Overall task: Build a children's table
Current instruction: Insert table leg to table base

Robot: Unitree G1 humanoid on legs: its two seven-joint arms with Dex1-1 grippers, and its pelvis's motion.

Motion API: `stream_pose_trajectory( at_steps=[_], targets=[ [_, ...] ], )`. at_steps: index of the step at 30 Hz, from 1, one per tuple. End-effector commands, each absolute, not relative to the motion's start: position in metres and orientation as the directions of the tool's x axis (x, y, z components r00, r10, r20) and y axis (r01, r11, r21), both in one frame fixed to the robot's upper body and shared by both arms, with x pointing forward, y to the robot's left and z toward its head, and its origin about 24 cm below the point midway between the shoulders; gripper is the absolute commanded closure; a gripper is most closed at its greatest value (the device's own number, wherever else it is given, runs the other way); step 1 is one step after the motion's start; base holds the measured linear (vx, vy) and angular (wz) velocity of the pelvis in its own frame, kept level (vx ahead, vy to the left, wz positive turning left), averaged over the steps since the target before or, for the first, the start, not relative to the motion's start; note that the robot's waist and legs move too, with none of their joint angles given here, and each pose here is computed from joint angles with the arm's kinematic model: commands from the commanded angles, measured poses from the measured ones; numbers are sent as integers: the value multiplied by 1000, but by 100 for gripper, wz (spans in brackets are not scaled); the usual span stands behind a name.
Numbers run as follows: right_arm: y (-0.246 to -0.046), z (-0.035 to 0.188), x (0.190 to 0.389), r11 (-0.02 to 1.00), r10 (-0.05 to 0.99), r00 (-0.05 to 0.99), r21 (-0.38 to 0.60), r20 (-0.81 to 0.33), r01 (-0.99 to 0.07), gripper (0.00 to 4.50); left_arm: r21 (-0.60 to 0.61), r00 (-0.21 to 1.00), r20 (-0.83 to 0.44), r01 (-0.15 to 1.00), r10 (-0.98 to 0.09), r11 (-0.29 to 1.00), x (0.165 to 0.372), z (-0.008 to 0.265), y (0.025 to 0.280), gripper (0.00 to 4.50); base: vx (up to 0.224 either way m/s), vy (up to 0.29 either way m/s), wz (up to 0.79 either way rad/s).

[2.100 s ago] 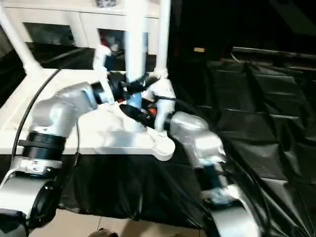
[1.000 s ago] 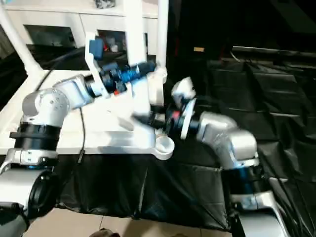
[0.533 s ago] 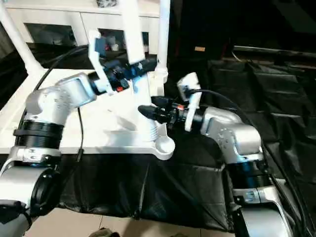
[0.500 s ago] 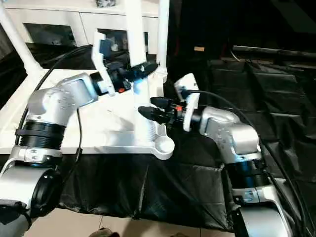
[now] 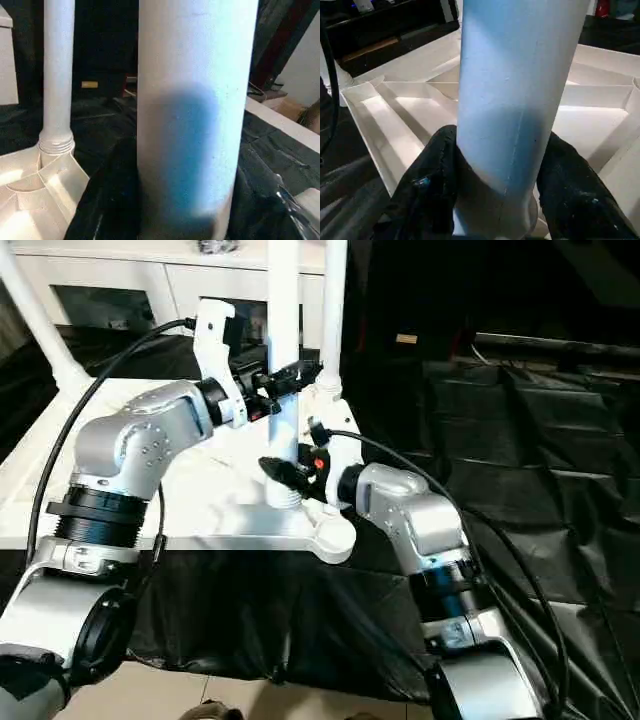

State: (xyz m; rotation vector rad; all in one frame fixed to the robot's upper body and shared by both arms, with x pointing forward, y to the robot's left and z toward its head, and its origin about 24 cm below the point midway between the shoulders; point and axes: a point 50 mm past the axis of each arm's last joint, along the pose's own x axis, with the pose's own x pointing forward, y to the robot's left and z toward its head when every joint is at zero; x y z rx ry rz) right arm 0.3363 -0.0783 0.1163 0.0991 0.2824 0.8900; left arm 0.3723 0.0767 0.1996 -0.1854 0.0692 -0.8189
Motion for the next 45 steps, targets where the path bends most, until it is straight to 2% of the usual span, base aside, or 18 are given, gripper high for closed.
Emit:
stream_pose_trajectory(
  at_steps=[1,8,11,13,17,22,24,25,26,27,30,32,34,43,45],
  targets=[
    [-82,128,342,644,765,624,191,-159,-741,256,-145,692,33,717,-721,681,372,210,77,266,0,0,0],
    [-83,128,341,630,776,618,192,-127,-752,261,-191,700,54,707,-712,681,371,211,77,266,0,0,0],
    [-83,128,342,631,775,619,197,-123,-751,261,-171,703,48,706,-709,688,372,212,76,266,0,0,0],
    [-83,129,343,630,776,620,198,-119,-751,261,-137,705,38,706,-708,695,372,211,76,210,0,0,0],
    [-86,131,343,624,781,616,200,-106,-756,261,-166,645,67,759,-761,629,368,212,74,187,0,0,0],
    [-98,140,335,494,863,506,207,1,-844,261,-224,503,136,855,-854,468,360,217,82,147,0,0,0],
    [-102,145,324,382,913,404,226,61,-896,261,-268,394,183,901,-901,340,354,220,87,141,0,0,0],
    [-105,146,317,316,938,340,229,73,-921,261,-286,341,205,917,-917,278,350,221,91,141,0,0,0],
    [-105,146,317,316,938,340,229,73,-921,261,-286,341,205,917,-917,278,350,221,91,141,0,0,0],
    [-108,146,312,268,954,292,229,76,-936,261,-292,306,217,927,-927,238,348,222,93,141,0,0,0],
    [-117,139,297,157,986,164,248,10,-956,262,-296,234,224,941,-946,163,346,223,97,141,0,0,0],
    [-118,139,296,147,988,154,250,6,-957,262,-294,226,226,943,-948,154,345,224,97,141,0,0,0],
    [-122,140,294,134,990,139,252,3,-959,262,-298,213,223,944,-951,142,346,224,95,170,0,0,0],
    [-127,145,294,147,989,150,231,-3,-962,262,-335,256,229,927,-939,171,351,221,92,224,0,0,0],
    [-127,146,293,141,990,143,228,-8,-963,262,-339,273,232,922,-933,185,352,220,93,257,0,0,0]
  ],
)
